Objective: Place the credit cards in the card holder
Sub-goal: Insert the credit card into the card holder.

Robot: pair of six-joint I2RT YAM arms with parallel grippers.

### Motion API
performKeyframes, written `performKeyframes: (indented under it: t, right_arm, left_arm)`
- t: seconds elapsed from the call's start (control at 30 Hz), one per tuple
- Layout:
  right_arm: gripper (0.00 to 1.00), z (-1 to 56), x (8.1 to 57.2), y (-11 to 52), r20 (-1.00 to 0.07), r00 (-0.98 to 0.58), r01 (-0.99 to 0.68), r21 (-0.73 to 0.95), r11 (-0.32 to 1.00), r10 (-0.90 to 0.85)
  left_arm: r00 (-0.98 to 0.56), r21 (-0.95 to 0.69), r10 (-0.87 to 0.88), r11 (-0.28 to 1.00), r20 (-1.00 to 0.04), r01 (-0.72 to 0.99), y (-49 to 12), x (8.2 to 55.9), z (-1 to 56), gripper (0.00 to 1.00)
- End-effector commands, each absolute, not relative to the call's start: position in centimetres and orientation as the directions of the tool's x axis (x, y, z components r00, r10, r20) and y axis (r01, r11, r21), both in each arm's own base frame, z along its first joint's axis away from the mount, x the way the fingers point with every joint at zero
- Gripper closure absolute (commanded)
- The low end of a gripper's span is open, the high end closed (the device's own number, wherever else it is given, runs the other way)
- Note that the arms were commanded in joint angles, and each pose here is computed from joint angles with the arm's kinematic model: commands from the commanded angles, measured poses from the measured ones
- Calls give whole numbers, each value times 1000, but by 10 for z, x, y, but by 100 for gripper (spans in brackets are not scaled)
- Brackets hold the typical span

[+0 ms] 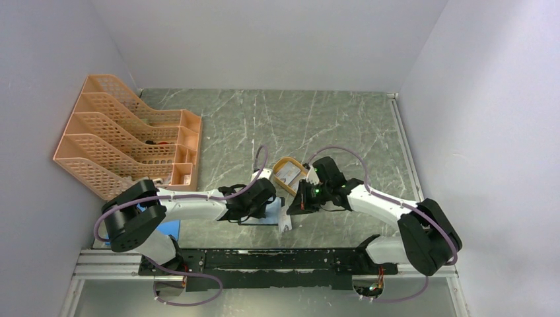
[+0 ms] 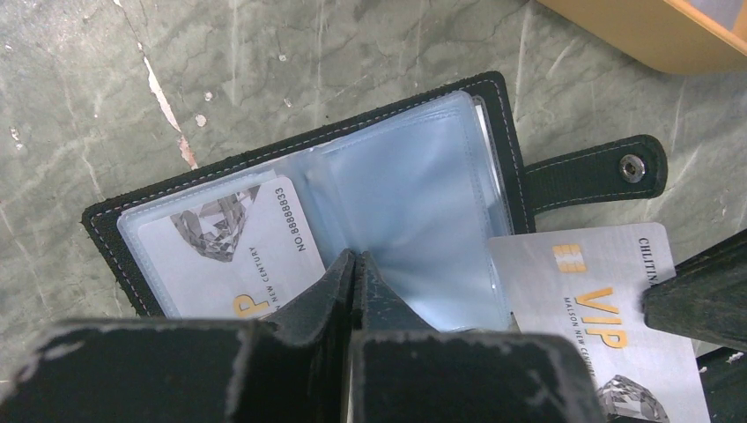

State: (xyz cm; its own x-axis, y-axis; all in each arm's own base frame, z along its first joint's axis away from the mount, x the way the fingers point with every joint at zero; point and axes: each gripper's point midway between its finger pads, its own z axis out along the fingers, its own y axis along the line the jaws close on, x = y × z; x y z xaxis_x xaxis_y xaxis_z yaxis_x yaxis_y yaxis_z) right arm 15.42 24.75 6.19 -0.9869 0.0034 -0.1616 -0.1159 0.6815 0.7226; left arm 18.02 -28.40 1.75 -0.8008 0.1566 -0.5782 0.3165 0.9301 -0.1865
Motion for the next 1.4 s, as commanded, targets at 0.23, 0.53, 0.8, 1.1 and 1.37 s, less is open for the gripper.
performKeyframes:
  t: [0.23, 0.53, 0.8, 1.1, 1.37]
  right_arm:
    - [100, 62, 149, 257, -142, -990, -120, 758, 641, -17]
    - [100, 63, 147, 265, -131, -991, -120, 788, 604, -26]
    - [100, 72, 154, 278, -154, -988, -143, 798, 585, -32]
    - [100, 76, 158, 295, -170, -984, -165, 807, 567, -44]
    - [100, 76, 162, 314, -174, -982, -182, 806, 563, -67]
  left_arm:
    - [-813, -122, 188, 946, -551, 301, -264, 173, 1, 95]
    - [-813, -134, 174, 946, -556, 295, -265, 173, 6, 95]
    - [-796, -166, 143, 942, -588, 291, -270, 178, 36, 80]
    - [-764, -200, 90, 940, -639, 278, -263, 181, 78, 54]
    - [-746, -223, 51, 939, -663, 262, -255, 181, 95, 42]
